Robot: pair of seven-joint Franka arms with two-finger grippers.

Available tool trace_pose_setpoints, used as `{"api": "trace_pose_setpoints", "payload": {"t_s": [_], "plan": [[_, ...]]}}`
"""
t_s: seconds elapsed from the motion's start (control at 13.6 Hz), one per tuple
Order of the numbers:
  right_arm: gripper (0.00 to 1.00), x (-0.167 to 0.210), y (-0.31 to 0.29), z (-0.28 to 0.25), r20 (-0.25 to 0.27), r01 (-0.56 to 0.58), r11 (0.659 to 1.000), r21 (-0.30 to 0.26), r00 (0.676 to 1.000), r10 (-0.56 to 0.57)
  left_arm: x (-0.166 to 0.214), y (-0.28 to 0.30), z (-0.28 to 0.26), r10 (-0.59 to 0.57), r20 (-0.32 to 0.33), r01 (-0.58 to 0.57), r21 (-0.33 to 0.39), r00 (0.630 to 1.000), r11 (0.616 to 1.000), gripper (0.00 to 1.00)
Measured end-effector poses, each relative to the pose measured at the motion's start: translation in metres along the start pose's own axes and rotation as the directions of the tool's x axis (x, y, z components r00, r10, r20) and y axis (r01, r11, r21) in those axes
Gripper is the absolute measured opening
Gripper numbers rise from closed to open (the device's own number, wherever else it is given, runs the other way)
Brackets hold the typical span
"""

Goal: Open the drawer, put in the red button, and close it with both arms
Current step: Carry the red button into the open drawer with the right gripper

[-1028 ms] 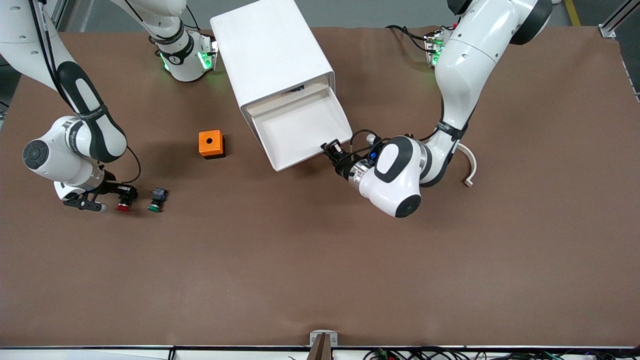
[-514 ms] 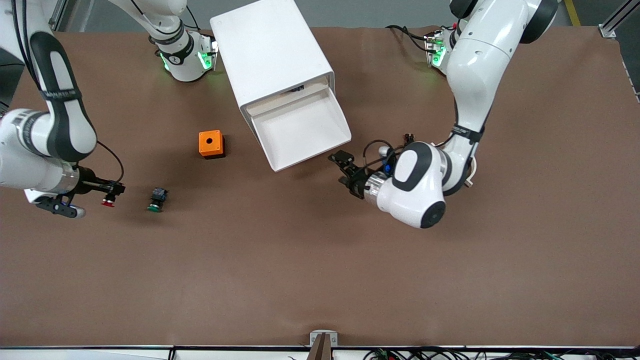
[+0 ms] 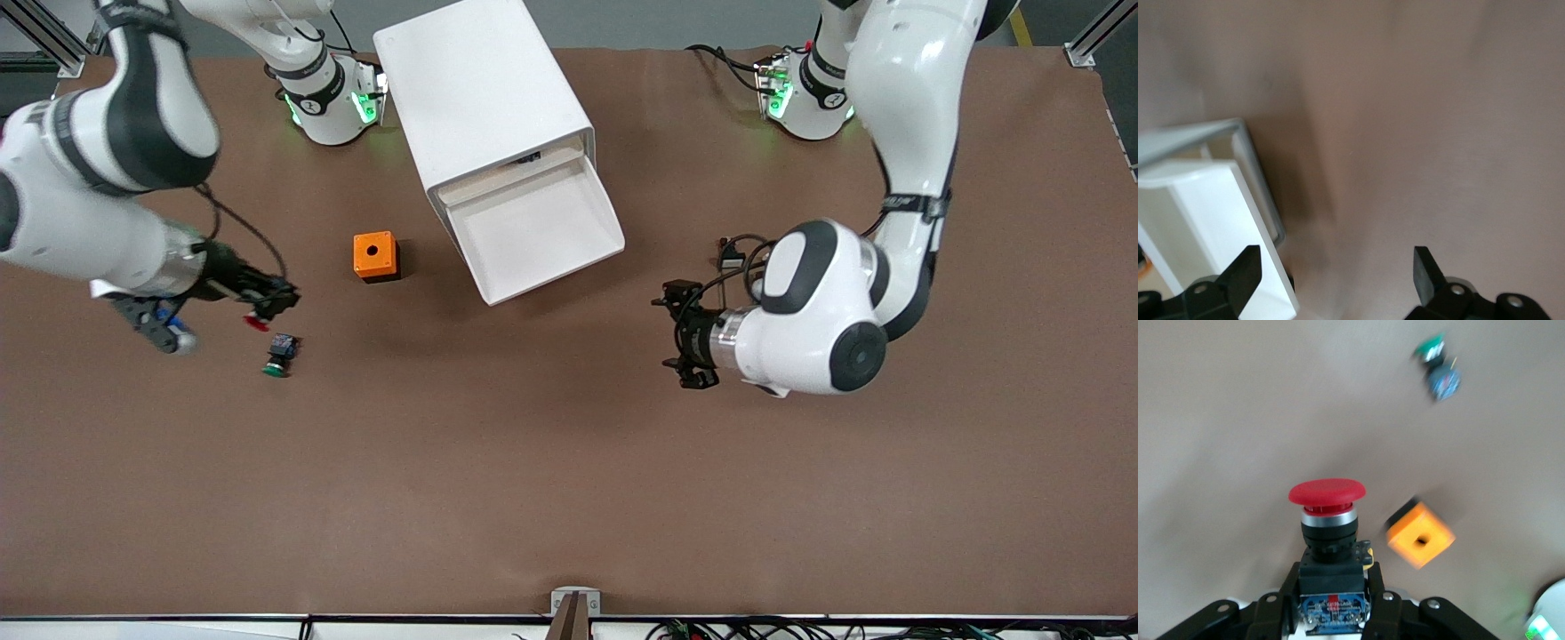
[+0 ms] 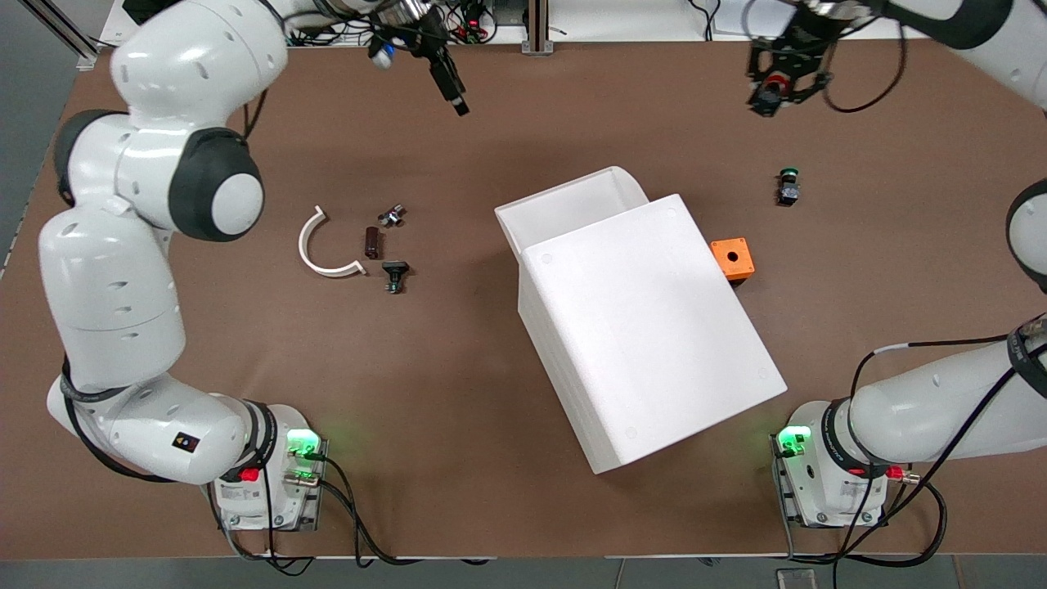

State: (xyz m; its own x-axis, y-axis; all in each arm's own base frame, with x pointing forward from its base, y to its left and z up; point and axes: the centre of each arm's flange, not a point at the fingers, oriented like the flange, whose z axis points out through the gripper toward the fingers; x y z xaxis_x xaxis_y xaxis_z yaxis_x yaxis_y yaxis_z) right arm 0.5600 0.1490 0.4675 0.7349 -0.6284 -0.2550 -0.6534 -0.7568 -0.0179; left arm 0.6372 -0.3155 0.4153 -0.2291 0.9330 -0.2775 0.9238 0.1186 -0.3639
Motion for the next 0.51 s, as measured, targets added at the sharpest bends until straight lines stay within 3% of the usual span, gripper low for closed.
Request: {"api": "trace_pose_setpoints", "payload": {"t_s": [0.22,0.37,0.51], "plan": [[0.41,-0.103,-0.071,0.014,-0.041,-0.082,0.996,0.047,0.996,0.084,0.008,-0.019,-0.039,0.179,-0.132,-0.189,-0.065,0.975,0.98,1.0],[0.41,-0.152,-0.098,0.029,-0.05,-0.121,0.989,0.08,0.991,0.125,0.015,-0.019,-0.048,0.287,-0.218,-0.31,-0.078,0.933,0.948,1.0],[0.41,-0.188,-0.12,0.055,-0.048,-0.168,0.981,0.095,0.984,0.173,0.018,-0.022,-0.055,0.409,-0.268,-0.436,-0.048,0.872,0.899,1.0]]}}
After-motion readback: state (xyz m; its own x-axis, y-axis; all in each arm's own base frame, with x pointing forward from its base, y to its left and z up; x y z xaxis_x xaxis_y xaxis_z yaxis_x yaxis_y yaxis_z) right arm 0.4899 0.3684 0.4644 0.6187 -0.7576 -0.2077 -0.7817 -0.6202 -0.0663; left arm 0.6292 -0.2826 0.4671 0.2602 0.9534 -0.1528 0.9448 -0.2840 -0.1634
